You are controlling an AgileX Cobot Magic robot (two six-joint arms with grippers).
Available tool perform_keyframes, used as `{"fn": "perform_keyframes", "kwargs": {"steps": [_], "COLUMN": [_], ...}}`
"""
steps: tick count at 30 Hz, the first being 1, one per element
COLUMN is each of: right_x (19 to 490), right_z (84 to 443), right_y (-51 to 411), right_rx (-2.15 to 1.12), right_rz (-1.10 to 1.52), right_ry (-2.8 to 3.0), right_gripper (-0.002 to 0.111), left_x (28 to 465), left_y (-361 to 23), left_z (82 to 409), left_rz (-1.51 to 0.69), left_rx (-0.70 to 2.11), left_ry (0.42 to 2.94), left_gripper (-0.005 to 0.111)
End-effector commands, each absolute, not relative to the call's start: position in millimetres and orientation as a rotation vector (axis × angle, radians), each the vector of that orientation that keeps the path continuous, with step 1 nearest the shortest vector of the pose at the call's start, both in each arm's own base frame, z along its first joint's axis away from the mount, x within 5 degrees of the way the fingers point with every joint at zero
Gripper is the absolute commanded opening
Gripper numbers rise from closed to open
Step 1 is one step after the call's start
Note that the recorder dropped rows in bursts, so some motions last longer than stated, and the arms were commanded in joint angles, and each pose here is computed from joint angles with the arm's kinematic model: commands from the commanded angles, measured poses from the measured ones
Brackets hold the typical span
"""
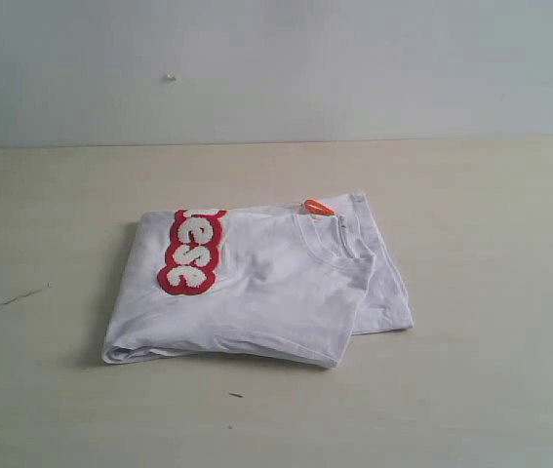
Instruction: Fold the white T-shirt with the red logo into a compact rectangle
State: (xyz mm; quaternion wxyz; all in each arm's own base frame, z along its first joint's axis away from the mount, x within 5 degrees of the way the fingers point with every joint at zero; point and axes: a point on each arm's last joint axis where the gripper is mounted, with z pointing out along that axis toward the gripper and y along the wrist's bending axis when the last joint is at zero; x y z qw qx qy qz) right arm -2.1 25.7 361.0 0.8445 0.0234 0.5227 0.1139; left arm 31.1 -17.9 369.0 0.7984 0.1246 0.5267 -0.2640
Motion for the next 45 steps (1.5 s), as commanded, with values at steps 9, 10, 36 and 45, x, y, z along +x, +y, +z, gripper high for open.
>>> {"fn": "perform_keyframes", "kwargs": {"steps": [9,10,36,45], "right_x": [0.1,0.1,0.5,0.5], "right_z": [354.4,354.4,353.3,353.3], "right_y": [24.3,24.3,25.9,25.9], "right_rx": [0.087,0.086,0.089,0.089], "right_rz": [0.251,0.248,0.284,0.284], "right_ry": [1.158,1.159,1.173,1.173], "right_gripper": [0.0,0.0,0.0,0.0], "left_x": [-7.9,-7.8,-7.3,-7.2], "left_y": [3.9,3.3,0.4,1.1], "left_z": [367.2,366.6,363.1,363.6], "left_rz": [-0.521,-0.523,-0.532,-0.485], "left_rx": [0.309,0.316,0.35,0.365], "left_ry": [0.97,0.977,1.014,0.999], "left_gripper": [0.0,0.0,0.0,0.0]}}
